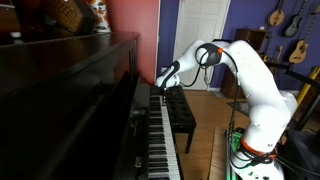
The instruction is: Press a key at the right side of the keyboard
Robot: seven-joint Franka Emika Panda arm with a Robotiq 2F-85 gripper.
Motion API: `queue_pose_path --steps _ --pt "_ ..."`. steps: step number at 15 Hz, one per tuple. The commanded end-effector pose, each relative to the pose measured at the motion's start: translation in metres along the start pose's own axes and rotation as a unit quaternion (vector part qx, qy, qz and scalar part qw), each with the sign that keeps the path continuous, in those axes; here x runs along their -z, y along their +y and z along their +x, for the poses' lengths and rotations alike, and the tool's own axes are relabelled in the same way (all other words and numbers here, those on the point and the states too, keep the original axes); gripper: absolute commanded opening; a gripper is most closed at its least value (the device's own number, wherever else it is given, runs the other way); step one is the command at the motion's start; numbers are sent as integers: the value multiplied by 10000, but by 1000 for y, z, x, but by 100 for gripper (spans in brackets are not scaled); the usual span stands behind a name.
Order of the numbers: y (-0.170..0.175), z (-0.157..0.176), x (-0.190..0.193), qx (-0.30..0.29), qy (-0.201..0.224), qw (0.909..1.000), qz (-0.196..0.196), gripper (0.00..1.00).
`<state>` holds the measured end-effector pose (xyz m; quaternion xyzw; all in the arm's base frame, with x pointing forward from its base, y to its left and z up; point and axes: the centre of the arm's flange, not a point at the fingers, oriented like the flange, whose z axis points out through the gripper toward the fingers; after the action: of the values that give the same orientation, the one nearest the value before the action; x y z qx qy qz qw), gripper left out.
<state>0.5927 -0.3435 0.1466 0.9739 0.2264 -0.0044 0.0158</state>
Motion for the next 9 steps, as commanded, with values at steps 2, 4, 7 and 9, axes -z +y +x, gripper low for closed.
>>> queue_pose_path --steps 2,4,7,9 --pt "3 0 -1 49 -15 10000 8 0" --pt "0 -2 8 34 -7 10000 -46 0" --pt "-5 -4 24 28 22 9999 -128 0" --pt "-8 -4 35 36 57 9998 -184 0"
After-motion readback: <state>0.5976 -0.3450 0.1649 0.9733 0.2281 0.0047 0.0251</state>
